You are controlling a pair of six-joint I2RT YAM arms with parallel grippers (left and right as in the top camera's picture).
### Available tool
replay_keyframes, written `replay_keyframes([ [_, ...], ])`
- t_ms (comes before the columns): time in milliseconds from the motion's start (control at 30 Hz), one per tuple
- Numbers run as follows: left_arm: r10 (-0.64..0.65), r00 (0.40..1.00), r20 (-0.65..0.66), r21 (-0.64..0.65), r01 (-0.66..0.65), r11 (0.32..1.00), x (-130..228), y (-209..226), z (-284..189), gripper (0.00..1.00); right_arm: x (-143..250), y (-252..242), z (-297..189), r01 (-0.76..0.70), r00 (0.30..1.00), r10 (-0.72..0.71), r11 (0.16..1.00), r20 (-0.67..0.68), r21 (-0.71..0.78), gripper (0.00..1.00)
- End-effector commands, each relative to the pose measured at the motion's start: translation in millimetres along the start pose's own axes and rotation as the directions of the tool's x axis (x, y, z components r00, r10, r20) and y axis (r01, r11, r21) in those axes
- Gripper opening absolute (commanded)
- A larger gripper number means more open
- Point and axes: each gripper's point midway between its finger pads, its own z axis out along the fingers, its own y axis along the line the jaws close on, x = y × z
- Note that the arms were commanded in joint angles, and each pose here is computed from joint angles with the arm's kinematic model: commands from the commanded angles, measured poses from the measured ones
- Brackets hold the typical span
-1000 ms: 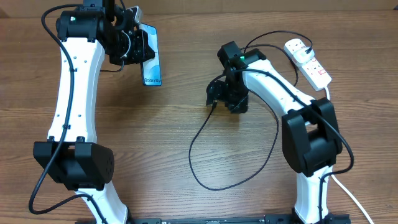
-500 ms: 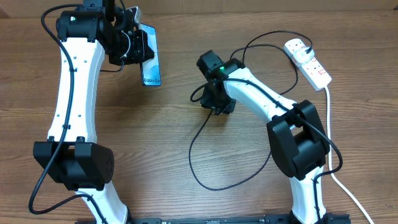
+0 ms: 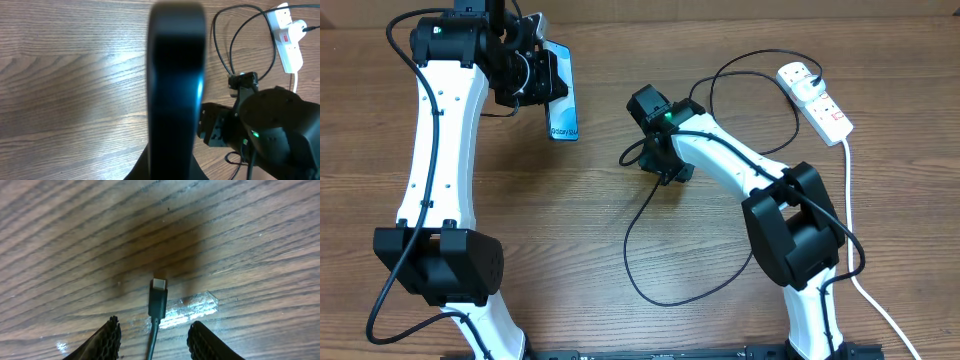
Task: Plug charger to phone and switch on socket
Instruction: 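Move the right gripper down to the black cable's USB-C plug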
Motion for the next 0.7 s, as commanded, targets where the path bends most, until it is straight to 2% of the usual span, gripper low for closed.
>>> replay_keyframes([
  [0,0.001,1.000,0.009,0.005,-0.001,1.000,-0.8,-4.7,-2.2,0.04,7.9,-3.6,18.5,-0.003,0.999,0.004,1.000,-0.038,0.029,0.44],
  [133,0.001,1.000,0.009,0.006,-0.001,1.000,-0.8,-4.7,-2.2,0.04,11.3,-7.0,24.1,-0.004,0.998,0.006,0.999,-0.059,0.043,0.44],
  [333,0.001,1.000,0.009,0.006,-0.001,1.000,-0.8,-4.7,-2.2,0.04,9.5,-4.6,25.4,-0.006,0.999,0.007,0.999,-0.053,0.034,0.33],
  [467,0.001,1.000,0.008,0.006,-0.001,1.000,-0.8,-4.7,-2.2,0.04,11.6,-6.4,28.5,-0.004,0.998,0.007,0.999,-0.062,0.044,0.31],
  [667,0.001,1.000,0.009,0.006,-0.001,1.000,-0.8,-4.7,-2.2,0.04,15.1,-5.9,28.2,-0.004,0.997,0.007,0.999,-0.080,0.039,0.23],
])
